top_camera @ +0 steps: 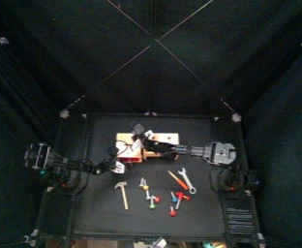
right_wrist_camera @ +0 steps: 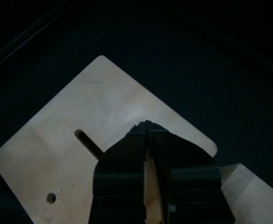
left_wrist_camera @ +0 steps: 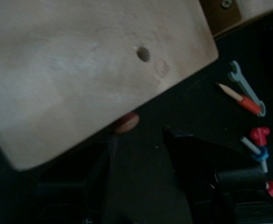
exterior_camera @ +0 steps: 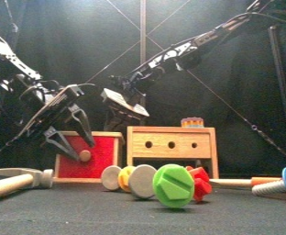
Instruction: Grab nail
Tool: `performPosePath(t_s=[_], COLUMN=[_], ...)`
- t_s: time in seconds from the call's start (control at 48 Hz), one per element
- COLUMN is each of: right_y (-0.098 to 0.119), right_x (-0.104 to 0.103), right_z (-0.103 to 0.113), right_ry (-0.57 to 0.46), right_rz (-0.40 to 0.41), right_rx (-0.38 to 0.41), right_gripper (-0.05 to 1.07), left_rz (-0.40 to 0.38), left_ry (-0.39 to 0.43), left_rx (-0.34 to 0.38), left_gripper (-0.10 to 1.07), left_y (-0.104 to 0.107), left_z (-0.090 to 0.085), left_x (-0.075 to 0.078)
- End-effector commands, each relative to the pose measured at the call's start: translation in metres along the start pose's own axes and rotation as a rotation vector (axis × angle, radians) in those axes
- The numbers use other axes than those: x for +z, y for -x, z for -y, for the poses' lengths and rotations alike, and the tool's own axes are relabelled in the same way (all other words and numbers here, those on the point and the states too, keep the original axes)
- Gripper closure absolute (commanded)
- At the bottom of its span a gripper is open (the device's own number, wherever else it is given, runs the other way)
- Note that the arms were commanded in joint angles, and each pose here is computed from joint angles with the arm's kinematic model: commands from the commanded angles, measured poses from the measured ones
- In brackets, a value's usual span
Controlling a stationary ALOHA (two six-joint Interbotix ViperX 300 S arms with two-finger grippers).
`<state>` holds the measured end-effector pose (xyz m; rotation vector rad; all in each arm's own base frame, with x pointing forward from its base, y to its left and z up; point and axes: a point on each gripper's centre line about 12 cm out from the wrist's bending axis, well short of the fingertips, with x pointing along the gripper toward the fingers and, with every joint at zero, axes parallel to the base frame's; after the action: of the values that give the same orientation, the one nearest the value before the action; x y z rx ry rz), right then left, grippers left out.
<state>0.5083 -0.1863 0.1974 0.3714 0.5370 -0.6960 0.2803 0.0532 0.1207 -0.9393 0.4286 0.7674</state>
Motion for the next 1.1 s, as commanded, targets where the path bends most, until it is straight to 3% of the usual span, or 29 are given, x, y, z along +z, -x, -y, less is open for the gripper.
performPosePath(t_s=[0.0,0.458,0.771,1.083], right_y=[0.008,0.003,0.004,0.004], right_x=[0.014,0.003,0.006,0.006], right_z=[0.000,-0.003,-0.004,-0.004], right_ry=[-0.022,-0.071,-0.071,-0.070], right_rz=[0.027,-0.017,-0.009,-0.009], right_rx=[0.009,0.005,0.008,0.008], right_gripper=[0.77,0.77,0.77,0.77], left_rz=[0.025,0.032,0.031,0.037], left_ry=[0.016,0.017,0.019,0.026], left_rx=[-0.012,-0.013,0.024,0.018], left_gripper=[0.14,0.14,0.15,0.15], left_y=[-0.001,-0.002,-0.010,-0.014], left_z=[0.006,0.007,0.000,0.006], left_x=[0.008,0.011,0.011,0.013])
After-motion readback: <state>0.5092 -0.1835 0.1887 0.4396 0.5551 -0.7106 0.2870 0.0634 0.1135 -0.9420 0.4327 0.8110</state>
